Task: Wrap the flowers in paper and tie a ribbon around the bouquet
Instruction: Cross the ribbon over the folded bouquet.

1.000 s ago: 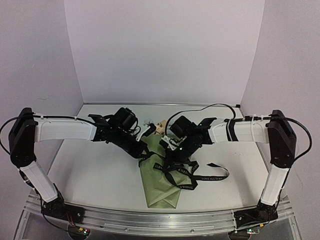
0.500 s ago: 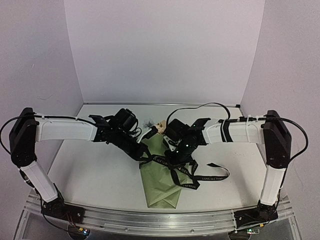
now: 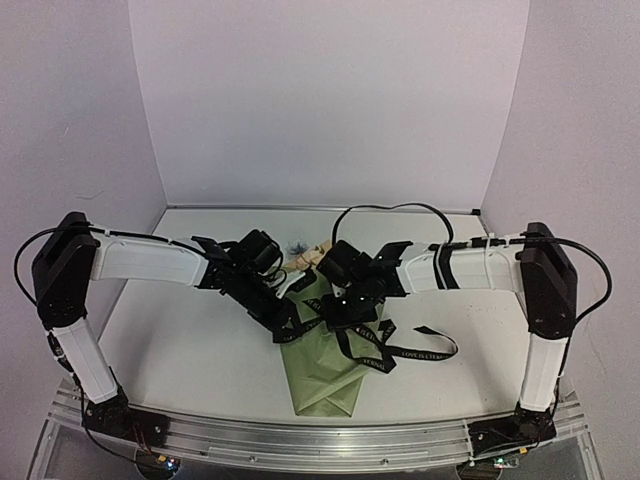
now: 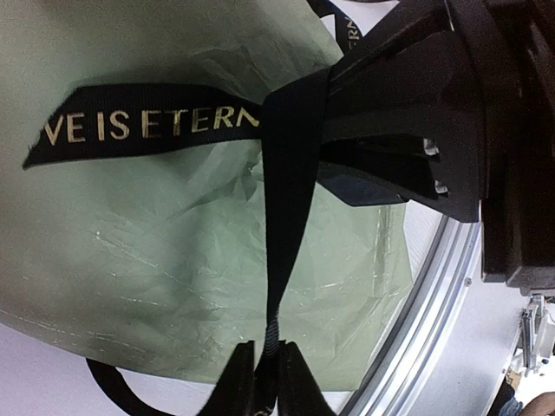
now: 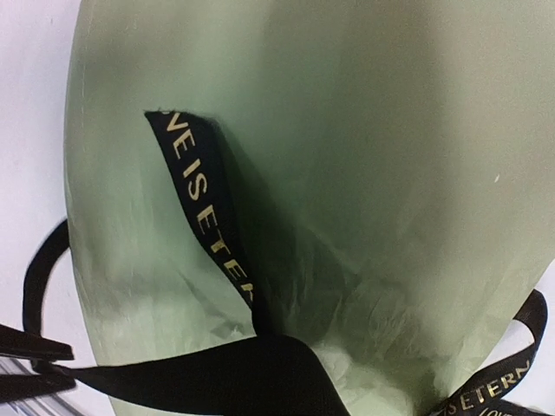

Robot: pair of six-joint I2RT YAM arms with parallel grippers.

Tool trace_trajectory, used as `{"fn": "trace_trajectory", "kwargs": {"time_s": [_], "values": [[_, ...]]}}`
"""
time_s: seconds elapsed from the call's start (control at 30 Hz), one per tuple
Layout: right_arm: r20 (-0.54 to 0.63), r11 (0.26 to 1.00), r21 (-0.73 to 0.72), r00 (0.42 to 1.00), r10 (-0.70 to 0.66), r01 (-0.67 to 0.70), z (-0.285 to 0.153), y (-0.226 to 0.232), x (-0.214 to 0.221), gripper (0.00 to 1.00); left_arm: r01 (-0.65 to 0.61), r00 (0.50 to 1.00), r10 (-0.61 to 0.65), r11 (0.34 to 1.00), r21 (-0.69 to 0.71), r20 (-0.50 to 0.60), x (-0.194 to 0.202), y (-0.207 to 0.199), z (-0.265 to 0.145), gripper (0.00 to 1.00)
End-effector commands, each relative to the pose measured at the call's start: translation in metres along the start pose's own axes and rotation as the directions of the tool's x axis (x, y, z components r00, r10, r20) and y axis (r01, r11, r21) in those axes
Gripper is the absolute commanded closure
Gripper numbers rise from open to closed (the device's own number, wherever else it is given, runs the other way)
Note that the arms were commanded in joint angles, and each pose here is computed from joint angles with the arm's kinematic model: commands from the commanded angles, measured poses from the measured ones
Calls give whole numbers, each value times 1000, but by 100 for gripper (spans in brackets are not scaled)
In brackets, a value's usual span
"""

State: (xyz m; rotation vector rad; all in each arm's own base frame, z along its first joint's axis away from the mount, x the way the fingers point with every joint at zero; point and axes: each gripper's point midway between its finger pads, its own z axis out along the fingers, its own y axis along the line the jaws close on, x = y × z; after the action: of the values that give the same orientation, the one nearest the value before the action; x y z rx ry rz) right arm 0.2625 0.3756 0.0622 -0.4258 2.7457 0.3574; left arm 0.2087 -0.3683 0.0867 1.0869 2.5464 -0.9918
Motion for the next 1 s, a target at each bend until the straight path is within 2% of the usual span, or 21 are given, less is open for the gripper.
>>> {"fn": "trace_trajectory", "kwargs": {"time_s": [0.0, 0.1, 0.3, 0.4, 0.5, 0.63, 0.77, 0.97], "values": [[72, 999, -8, 997, 33, -33, 4, 8, -21, 100, 11, 999, -9, 999, -34, 51, -19, 3, -7, 75], [73, 1000, -13, 997, 28, -27, 7, 9, -20, 100, 43, 996, -39, 998, -55, 82, -23, 8, -13, 62], [92, 999, -35, 996, 9, -6, 11, 11, -21, 100, 166, 967, -158, 986, -23, 200, -42, 15, -40, 51], [120, 998, -55, 993, 13, -6, 14, 12, -21, 100, 316, 910, -314, 948, 37, 272, -49, 30, -57, 47], [147, 996, -85, 989, 17, -5, 14, 16, -25, 100, 442, 834, -465, 885, 145, 297, -53, 41, -66, 45], [176, 994, -111, 984, 16, 4, 15, 22, -31, 100, 489, 786, -563, 819, 302, 255, -61, 38, -68, 39], [209, 991, -134, 978, 17, 12, 14, 25, -35, 100, 493, 775, -600, 771, 403, 200, -72, 30, -65, 36], [250, 987, -159, 968, 6, 35, 3, 27, -40, 100, 550, 752, -649, 716, 430, 118, -72, 33, -52, 33]]}}
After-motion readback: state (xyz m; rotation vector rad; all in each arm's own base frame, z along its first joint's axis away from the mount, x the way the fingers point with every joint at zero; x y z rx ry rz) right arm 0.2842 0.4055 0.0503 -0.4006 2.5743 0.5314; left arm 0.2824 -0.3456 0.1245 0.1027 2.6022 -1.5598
